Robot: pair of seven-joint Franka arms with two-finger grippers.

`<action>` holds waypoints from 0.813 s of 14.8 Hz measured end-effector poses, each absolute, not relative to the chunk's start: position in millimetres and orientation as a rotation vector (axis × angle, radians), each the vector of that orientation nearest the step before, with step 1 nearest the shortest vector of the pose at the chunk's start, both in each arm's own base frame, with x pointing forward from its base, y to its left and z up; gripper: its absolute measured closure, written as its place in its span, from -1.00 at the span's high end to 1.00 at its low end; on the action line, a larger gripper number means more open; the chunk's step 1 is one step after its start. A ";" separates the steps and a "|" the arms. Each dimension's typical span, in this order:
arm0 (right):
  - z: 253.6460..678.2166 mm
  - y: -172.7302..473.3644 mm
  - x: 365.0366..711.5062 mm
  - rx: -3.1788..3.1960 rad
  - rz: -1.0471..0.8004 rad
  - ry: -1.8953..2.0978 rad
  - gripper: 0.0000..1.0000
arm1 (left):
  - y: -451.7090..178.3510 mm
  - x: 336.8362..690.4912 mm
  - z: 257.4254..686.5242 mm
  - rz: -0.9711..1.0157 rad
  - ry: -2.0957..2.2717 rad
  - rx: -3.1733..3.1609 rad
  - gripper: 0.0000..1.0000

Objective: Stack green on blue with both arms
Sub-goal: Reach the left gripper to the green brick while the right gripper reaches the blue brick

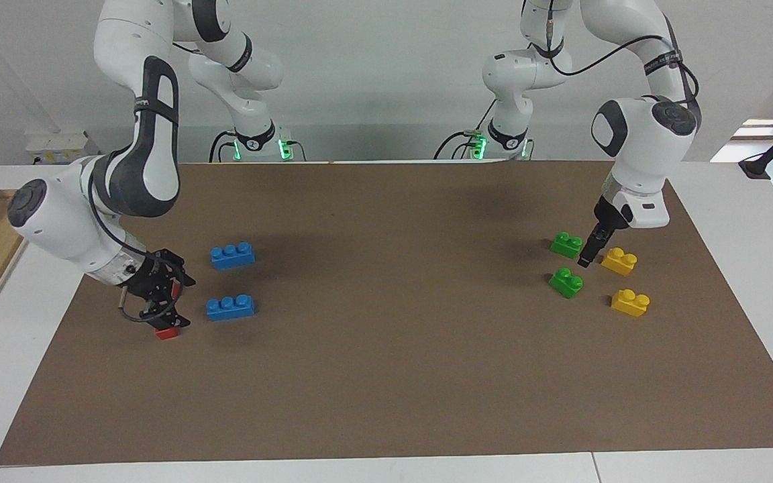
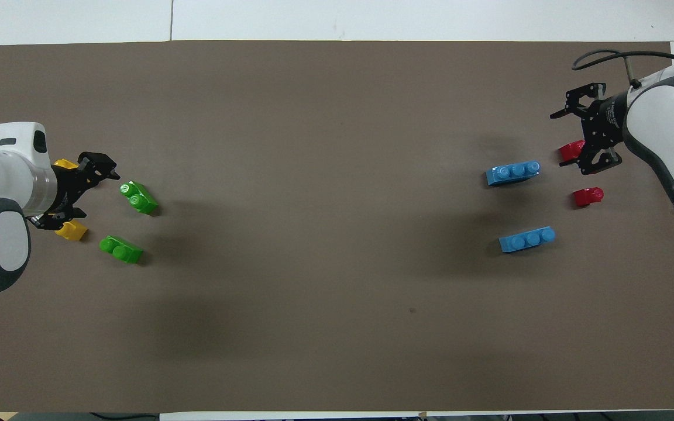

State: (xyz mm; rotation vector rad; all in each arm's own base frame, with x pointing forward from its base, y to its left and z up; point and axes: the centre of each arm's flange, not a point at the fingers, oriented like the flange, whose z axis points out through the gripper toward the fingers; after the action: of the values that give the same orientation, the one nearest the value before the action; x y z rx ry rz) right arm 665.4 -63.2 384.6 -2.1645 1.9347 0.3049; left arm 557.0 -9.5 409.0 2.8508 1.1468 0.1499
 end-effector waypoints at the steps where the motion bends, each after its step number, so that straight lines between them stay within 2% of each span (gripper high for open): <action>1: 379.3 -60.8 666.2 -2.166 0.319 1.929 1.00 | -9.8 559.6 399.6 0.140 1.151 2.850 1.00; 12: 341.5 -64.8 665.2 -2.181 0.422 1.753 1.00 | -11.7 579.5 333.8 0.131 1.223 2.805 1.00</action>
State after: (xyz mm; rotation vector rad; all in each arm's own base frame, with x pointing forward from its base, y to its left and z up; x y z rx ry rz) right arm 665.2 -64.8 341.5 -2.1810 1.7532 0.4218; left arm 579.5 -11.7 333.8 2.8053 1.2235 0.1308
